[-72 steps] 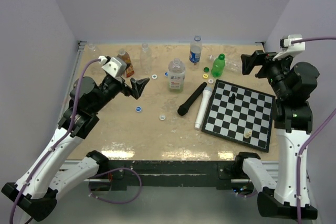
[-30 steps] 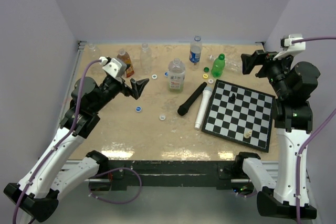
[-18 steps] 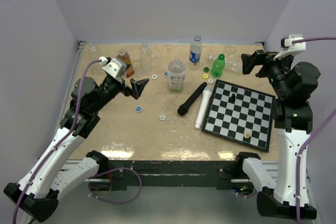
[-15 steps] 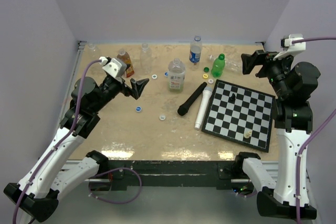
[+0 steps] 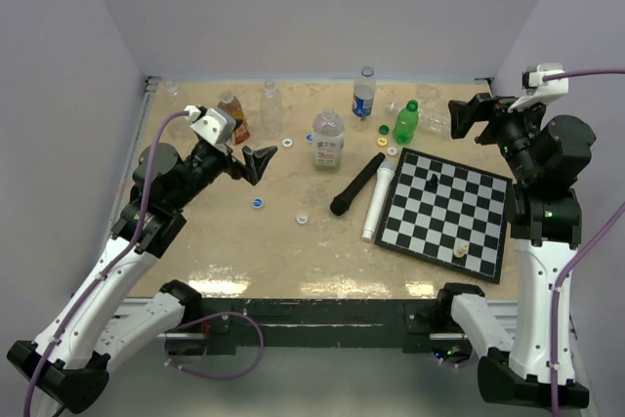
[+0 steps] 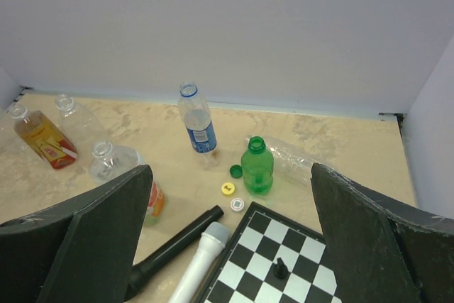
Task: Unscrew the bottle caps
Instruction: Reset both arms
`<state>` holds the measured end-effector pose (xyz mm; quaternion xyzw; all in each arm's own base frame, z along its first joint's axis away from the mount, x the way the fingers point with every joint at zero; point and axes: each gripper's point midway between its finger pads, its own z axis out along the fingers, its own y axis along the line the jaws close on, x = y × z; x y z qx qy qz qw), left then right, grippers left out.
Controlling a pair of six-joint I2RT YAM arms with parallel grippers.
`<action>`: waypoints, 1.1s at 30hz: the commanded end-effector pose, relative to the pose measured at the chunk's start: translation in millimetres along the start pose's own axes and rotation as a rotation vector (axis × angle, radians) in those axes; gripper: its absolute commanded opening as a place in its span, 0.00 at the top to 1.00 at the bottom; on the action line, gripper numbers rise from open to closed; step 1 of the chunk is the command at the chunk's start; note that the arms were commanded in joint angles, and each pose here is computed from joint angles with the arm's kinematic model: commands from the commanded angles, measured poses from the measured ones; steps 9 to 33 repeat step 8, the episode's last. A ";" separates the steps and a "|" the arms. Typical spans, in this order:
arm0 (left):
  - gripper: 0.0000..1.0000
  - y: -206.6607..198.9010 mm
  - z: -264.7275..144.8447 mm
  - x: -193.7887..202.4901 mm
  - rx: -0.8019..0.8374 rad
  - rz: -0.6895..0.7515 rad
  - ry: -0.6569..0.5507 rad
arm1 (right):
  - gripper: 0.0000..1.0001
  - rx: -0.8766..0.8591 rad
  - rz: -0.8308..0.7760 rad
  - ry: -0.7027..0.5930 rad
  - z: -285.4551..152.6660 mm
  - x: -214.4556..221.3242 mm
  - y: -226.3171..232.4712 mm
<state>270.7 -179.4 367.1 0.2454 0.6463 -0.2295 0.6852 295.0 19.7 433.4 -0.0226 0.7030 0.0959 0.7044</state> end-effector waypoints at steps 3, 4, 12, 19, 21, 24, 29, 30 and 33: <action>0.00 4.6 0.0 -5.2 -0.015 0.016 -0.030 | 0.02 -0.017 -0.004 -0.046 -2.1 -12.3 3.8; 0.00 4.6 0.0 -5.2 -0.015 0.016 -0.030 | 0.02 -0.016 -0.006 -0.047 -2.0 -12.4 3.4; 0.00 4.9 -0.3 -6.0 -0.017 0.018 -0.033 | 0.02 -0.007 -0.008 -0.052 -2.8 -14.9 2.1; 0.00 4.9 -0.3 -6.0 -0.017 0.018 -0.033 | 0.02 -0.007 -0.008 -0.052 -2.8 -14.9 2.1; 0.00 4.9 -0.3 -6.0 -0.017 0.018 -0.033 | 0.02 -0.007 -0.008 -0.052 -2.8 -14.9 2.1; 0.00 4.9 -0.3 -6.0 -0.017 0.018 -0.033 | 0.02 -0.007 -0.008 -0.052 -2.8 -14.9 2.1; 0.00 4.9 -0.3 -6.0 -0.017 0.018 -0.033 | 0.02 -0.007 -0.008 -0.052 -2.8 -14.9 2.1; 0.00 4.9 -0.3 -6.0 -0.017 0.018 -0.033 | 0.02 -0.007 -0.008 -0.052 -2.8 -14.9 2.1; 0.00 4.9 -0.3 -6.0 -0.017 0.018 -0.033 | 0.02 -0.007 -0.008 -0.052 -2.8 -14.9 2.1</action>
